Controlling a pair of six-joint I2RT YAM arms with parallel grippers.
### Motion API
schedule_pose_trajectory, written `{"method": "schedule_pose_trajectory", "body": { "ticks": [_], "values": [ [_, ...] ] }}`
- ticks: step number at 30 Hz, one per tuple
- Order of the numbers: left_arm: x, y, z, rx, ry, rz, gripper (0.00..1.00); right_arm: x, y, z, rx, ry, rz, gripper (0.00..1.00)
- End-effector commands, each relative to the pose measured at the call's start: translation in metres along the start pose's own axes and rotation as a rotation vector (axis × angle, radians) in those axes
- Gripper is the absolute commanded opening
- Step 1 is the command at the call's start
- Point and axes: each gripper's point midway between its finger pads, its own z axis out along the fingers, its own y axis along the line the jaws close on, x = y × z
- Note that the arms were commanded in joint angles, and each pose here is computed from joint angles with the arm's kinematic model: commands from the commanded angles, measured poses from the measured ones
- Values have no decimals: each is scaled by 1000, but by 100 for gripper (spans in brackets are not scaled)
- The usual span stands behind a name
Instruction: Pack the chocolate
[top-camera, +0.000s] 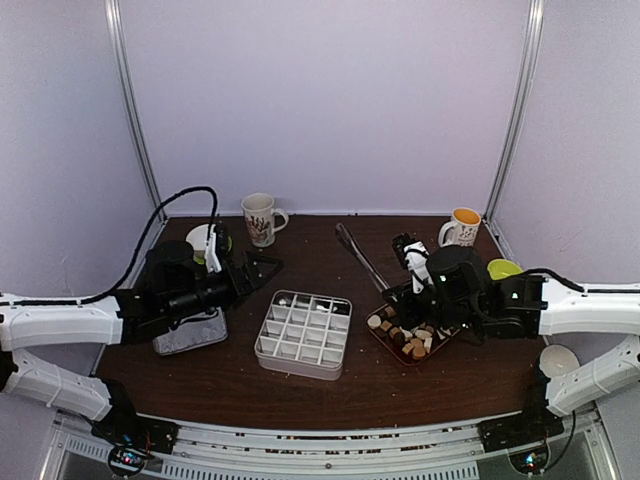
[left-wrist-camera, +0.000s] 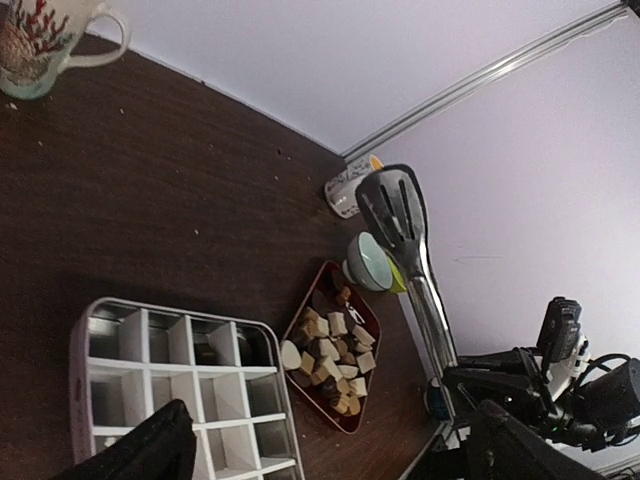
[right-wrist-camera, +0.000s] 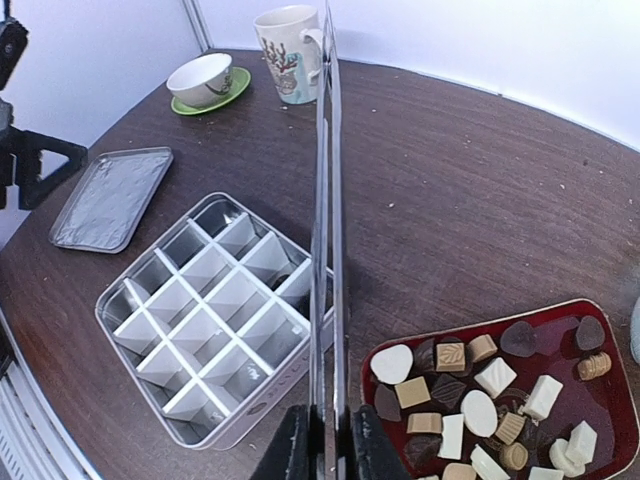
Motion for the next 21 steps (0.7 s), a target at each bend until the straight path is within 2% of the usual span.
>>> {"method": "schedule_pose_trajectory", "body": {
  "ticks": [1, 11, 16, 21],
  "values": [
    [-35, 11, -15, -81, -18, 220, 98, -3, -21, 1, 27, -35, 15, 15],
    [-103, 45, -37, -212, -184, 455, 98, -6, -52, 3, 76, -67, -27, 15],
    [-116, 47, -36, -230, -224, 531, 98, -8, -56, 0, 79, -79, -56, 15],
    [-117, 56, -34, -248, -232, 549, 98, -1, -56, 0, 72, -51, -83, 15]
  ]
}}
